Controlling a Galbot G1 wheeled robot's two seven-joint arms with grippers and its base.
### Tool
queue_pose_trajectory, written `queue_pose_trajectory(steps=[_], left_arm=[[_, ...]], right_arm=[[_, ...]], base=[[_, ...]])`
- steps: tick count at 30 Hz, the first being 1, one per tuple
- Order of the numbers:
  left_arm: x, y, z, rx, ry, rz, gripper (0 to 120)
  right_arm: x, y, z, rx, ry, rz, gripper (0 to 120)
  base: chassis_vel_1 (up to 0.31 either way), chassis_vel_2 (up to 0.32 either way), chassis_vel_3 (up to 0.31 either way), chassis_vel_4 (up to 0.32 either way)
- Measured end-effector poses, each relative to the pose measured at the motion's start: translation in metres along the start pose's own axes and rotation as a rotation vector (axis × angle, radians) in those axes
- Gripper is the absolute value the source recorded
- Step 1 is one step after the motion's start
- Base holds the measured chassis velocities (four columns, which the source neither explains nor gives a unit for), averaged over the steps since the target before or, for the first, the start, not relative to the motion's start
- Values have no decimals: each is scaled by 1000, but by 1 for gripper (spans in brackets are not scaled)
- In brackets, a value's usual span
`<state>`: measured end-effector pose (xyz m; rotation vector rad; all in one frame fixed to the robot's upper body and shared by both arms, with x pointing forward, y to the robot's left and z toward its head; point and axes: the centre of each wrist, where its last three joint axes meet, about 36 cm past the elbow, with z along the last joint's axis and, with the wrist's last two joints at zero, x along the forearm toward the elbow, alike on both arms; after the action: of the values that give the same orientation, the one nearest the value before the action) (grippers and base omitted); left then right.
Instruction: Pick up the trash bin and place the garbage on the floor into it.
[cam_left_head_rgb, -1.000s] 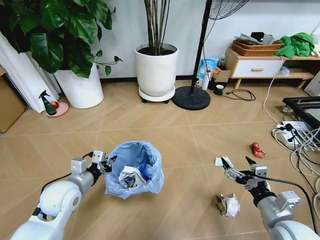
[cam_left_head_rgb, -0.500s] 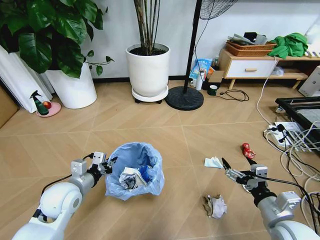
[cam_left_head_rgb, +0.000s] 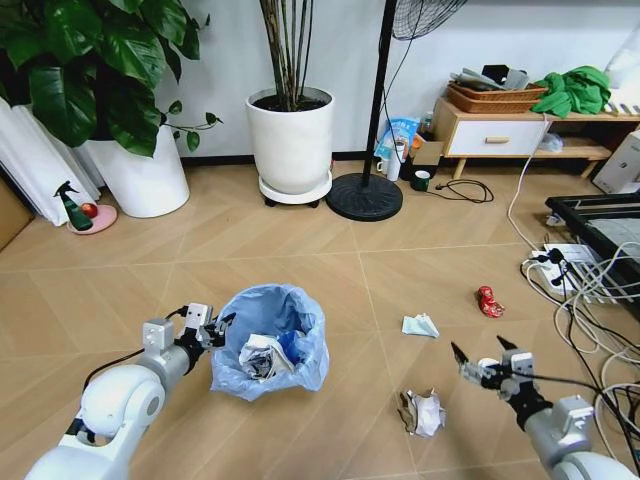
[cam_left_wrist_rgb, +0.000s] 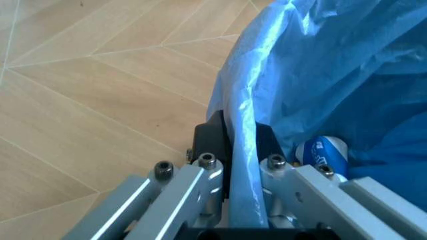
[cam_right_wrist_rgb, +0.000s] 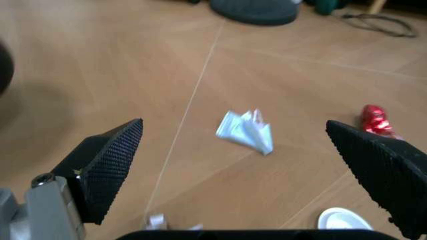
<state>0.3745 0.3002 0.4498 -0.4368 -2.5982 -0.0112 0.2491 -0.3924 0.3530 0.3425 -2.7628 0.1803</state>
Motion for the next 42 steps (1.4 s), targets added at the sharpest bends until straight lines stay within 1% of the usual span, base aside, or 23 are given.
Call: queue_pose_trajectory(steps=[1, 2, 5, 6, 9, 10, 11, 12, 17, 21, 25, 34, 37, 41, 42], left_arm=[[0, -1, 0, 0, 0, 2, 1], [0, -1, 0, 0, 0, 2, 1], [0, -1, 1, 0, 1, 3, 1], [0, -1, 1, -1, 2, 3, 1], [1, -1, 1, -2, 3, 3, 1], [2, -1, 1, -4, 4, 2, 1], [2, -1, 1, -4, 4, 2, 1], [3, -2, 2, -5, 5, -1, 1], [4, -3, 4, -2, 11, -2, 1], [4, -3, 5, -1, 13, -2, 1], [3, -4, 3, -5, 10, -1, 1], [3, -4, 2, -6, 11, 1, 1], [3, -4, 2, -8, 10, 0, 1], [5, -3, 0, -9, 6, -1, 1], [5, -3, 0, -9, 6, -1, 1]], right_arm=[[-10, -6, 12, 28, 20, -43, 100], [-10, -6, 12, 28, 20, -43, 100], [-28, -7, 24, 46, 51, -86, 100], [-44, -4, 34, 48, 76, -114, 100], [-55, -1, 41, 46, 98, -131, 100], [-66, 2, 48, 40, 125, -150, 100], [-67, 3, 48, 39, 128, -152, 100], [-73, 7, 52, 28, 157, -169, 100], [-74, 11, 59, 13, 213, -189, 100], [-72, 13, 80, 5, 278, -194, 100], [-78, 15, 92, 11, 303, -198, 100], [-89, 20, 105, 9, 336, -204, 100], [-92, 22, 109, 9, 345, -206, 93], [-94, 23, 112, 7, 352, -201, 75], [-94, 23, 112, 7, 352, -201, 75]], base=[[0, 0, 0, 0], [0, 0, 0, 0], [0, 0, 0, 0], [0, 0, 0, 0], [0, 0, 0, 0], [0, 0, 0, 0], [0, 0, 0, 0], [0, 0, 0, 0], [0, 0, 0, 0], [0, 0, 0, 0], [0, 0, 0, 0], [0, 0, 0, 0], [0, 0, 0, 0], [0, 0, 0, 0], [0, 0, 0, 0]])
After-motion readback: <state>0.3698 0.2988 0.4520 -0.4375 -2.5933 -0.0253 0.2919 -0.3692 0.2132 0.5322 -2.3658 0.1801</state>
